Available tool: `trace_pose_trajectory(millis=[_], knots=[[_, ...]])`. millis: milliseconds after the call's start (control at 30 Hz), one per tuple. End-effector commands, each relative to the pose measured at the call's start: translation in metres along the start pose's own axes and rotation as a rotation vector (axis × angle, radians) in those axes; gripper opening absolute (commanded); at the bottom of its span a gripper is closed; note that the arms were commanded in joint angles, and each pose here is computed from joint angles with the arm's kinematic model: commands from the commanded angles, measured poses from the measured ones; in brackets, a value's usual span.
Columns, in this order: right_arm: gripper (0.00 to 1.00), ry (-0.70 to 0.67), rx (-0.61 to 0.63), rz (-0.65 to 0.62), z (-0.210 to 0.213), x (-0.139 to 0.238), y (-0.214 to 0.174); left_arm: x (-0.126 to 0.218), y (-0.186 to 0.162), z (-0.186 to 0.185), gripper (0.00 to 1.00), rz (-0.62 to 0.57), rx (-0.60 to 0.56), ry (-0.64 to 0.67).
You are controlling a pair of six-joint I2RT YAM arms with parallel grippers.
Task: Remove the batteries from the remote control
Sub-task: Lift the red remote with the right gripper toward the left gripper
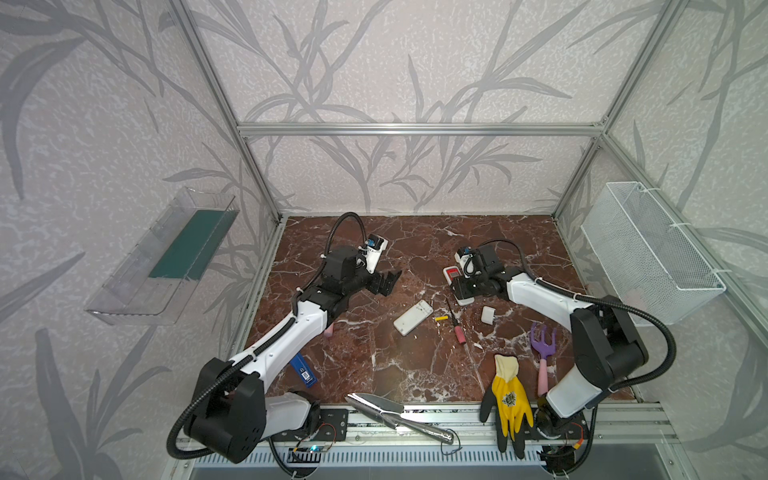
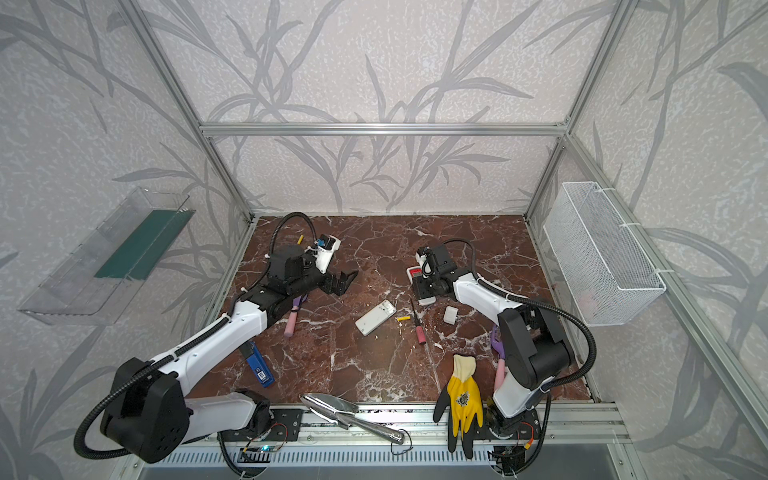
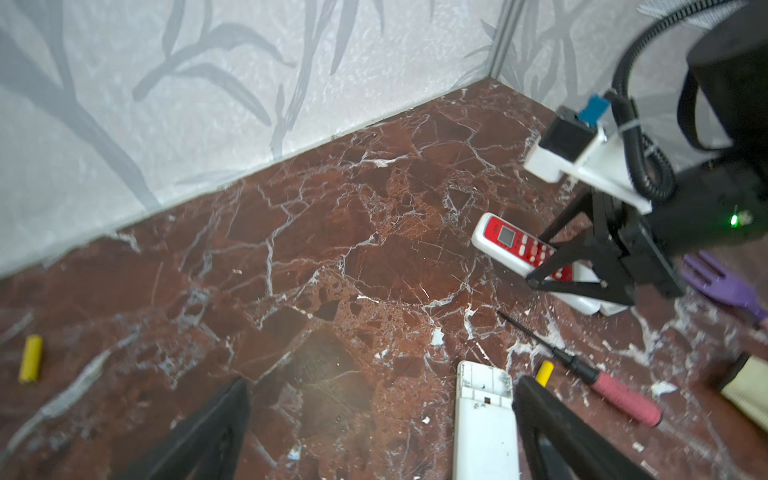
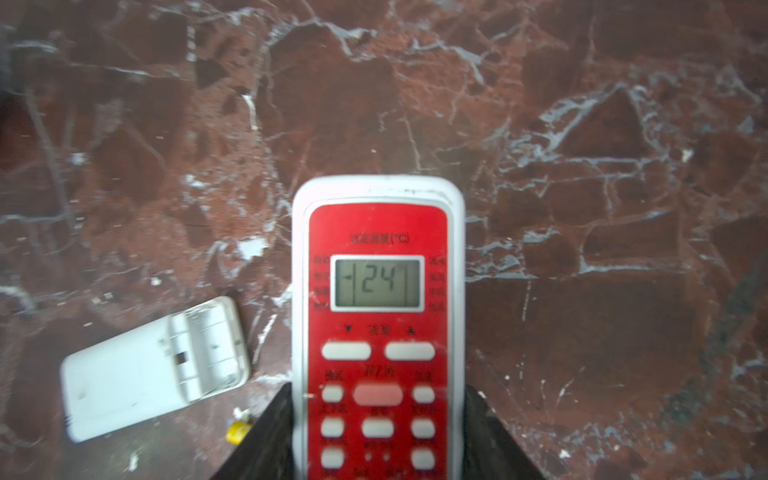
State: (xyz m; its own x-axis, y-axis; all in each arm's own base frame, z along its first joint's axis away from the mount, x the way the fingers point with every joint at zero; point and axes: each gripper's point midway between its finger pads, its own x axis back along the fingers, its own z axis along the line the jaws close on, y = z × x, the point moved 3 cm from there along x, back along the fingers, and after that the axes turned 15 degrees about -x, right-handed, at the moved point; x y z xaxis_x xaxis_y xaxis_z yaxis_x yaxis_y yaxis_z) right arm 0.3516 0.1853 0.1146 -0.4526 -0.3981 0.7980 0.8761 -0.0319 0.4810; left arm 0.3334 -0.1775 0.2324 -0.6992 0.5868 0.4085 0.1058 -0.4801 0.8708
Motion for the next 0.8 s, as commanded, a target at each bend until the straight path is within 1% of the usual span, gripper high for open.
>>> trace_pose_trajectory(millis=[0, 67, 167, 233, 333, 567, 667, 767], knots=[[0.38, 0.17, 0.026, 0.071, 0.024, 0.017, -0.016, 0.013, 0.001, -0.019, 0.99, -0.024, -0.344, -0.085], [0.37, 0.22, 0.039, 0.1, 0.032, 0.024, -0.024, 0.018, -0.002, -0.029, 1.0, -0.029, -0.477, -0.129], [0.37, 0.274, 0.051, 0.136, 0.041, 0.034, -0.035, 0.022, -0.007, -0.039, 1.0, -0.043, -0.634, -0.167], [0.37, 0.31, 0.052, 0.148, 0.047, 0.041, -0.041, 0.02, -0.009, -0.045, 1.0, -0.062, -0.726, -0.164], [0.37, 0.343, 0.057, 0.156, 0.053, 0.051, -0.046, 0.014, -0.005, -0.054, 1.0, -0.12, -0.811, -0.14], [0.36, 0.357, 0.087, 0.178, 0.061, 0.061, -0.055, -0.019, -0.008, -0.097, 0.99, -0.136, -1.066, -0.19], [0.36, 0.366, 0.091, 0.188, 0.063, 0.06, -0.057, -0.032, -0.008, -0.108, 0.98, -0.141, -1.14, -0.185], [0.36, 0.381, 0.099, 0.199, 0.066, 0.06, -0.06, -0.04, -0.006, -0.114, 0.95, -0.152, -1.187, -0.188]])
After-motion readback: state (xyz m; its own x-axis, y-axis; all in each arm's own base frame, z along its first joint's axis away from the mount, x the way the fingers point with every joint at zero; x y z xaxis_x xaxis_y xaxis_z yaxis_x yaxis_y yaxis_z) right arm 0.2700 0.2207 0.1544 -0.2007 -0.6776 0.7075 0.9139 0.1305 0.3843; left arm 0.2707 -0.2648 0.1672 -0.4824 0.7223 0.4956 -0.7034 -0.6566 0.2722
